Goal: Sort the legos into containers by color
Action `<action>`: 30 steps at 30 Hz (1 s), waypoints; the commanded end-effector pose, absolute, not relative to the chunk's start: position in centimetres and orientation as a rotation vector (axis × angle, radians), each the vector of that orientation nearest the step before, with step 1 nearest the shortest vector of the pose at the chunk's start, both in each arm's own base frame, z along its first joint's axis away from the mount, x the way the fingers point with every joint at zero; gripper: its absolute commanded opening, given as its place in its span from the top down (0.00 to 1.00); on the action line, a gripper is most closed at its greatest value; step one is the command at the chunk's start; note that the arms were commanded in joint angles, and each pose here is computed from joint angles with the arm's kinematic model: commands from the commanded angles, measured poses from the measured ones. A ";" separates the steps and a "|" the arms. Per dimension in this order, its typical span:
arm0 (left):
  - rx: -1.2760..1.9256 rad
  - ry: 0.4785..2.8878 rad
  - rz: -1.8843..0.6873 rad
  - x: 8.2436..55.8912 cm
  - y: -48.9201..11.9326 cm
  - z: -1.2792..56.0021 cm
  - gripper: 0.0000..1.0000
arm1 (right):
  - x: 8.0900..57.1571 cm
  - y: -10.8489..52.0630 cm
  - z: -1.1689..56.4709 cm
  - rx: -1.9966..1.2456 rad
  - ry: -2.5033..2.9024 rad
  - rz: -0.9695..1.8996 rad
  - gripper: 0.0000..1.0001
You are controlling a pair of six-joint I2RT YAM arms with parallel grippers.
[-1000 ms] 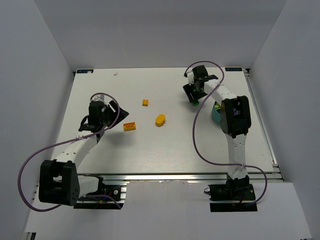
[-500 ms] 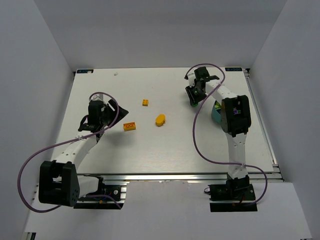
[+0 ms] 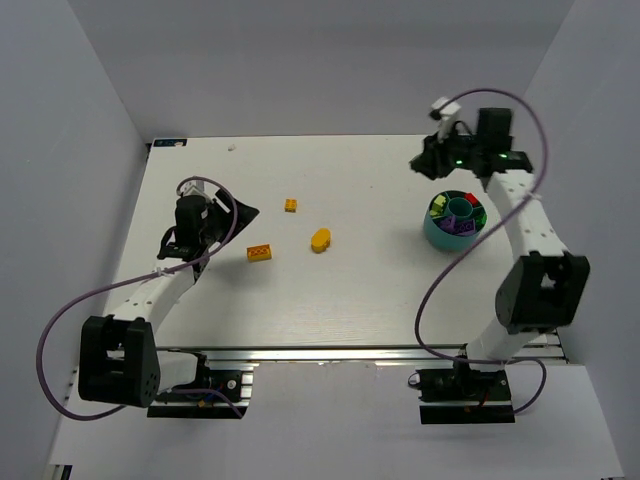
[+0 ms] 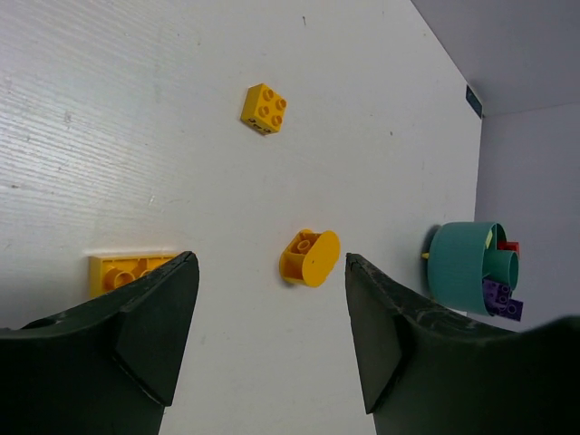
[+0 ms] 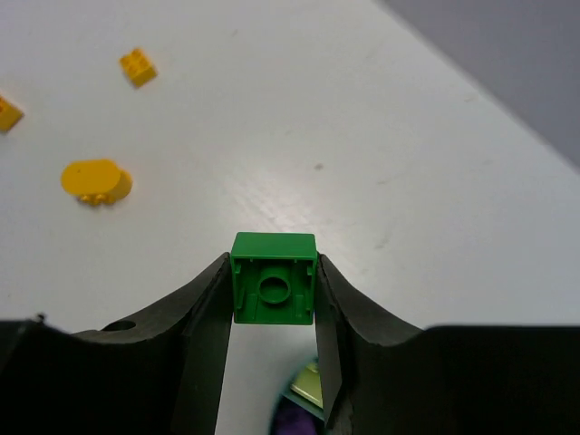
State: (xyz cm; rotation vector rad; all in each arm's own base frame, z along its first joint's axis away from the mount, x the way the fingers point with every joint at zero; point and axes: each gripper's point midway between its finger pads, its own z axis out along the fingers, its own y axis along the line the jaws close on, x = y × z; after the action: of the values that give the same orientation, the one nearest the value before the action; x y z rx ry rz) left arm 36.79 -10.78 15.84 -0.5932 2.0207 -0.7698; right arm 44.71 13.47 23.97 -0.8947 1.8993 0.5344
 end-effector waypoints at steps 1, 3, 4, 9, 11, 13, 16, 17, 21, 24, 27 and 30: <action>-0.551 1.949 -0.845 38.3 -11.6 18.5 0.25 | 44.2 9.1 26.8 -0.804 1.815 0.559 1.00; -0.546 1.958 -0.849 38.9 -11.8 18.2 0.25 | 43.2 5.1 27.1 -0.711 1.861 0.535 1.00; -0.534 1.952 -0.859 39.2 -12.0 18.6 0.25 | 42.8 3.9 27.3 -0.686 1.874 0.531 1.00; -0.513 1.960 -0.890 40.1 -12.6 18.2 0.25 | 39.9 -2.2 25.8 -0.579 1.980 0.504 1.00; -0.502 1.963 -0.902 40.1 -12.8 18.1 0.25 | 39.5 -3.5 25.1 -0.547 2.014 0.504 1.00; -0.492 1.965 -0.909 40.2 -13.0 17.9 0.25 | 39.2 -4.2 23.9 -0.539 2.059 0.498 1.00; -0.474 1.975 -0.921 40.0 -13.2 17.3 0.26 | 39.4 -4.7 22.3 -0.525 2.106 0.521 1.00; -0.470 1.979 -0.921 39.9 -13.2 17.1 0.25 | 39.4 -4.7 21.4 -0.511 2.137 0.548 1.00; -0.462 1.992 -0.922 39.1 -13.2 16.3 0.25 | 39.8 -5.0 20.1 -0.482 2.196 0.600 1.00; -0.453 1.994 -0.920 38.8 -13.2 16.0 0.25 | 40.1 -5.2 19.1 -0.462 2.223 0.610 1.00; -0.445 2.009 -0.924 38.5 -13.3 15.5 0.25 | 40.5 -5.6 18.2 -0.446 2.238 0.604 1.00; -0.434 2.020 -0.926 38.5 -13.5 15.2 0.25 | 40.8 -5.7 17.8 -0.439 2.244 0.607 1.00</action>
State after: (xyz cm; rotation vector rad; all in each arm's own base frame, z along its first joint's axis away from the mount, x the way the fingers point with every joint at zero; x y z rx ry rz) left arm 38.41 -13.29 14.19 -0.4879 2.0500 -0.9099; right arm 40.09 -5.46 16.60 -0.4270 2.2690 0.6278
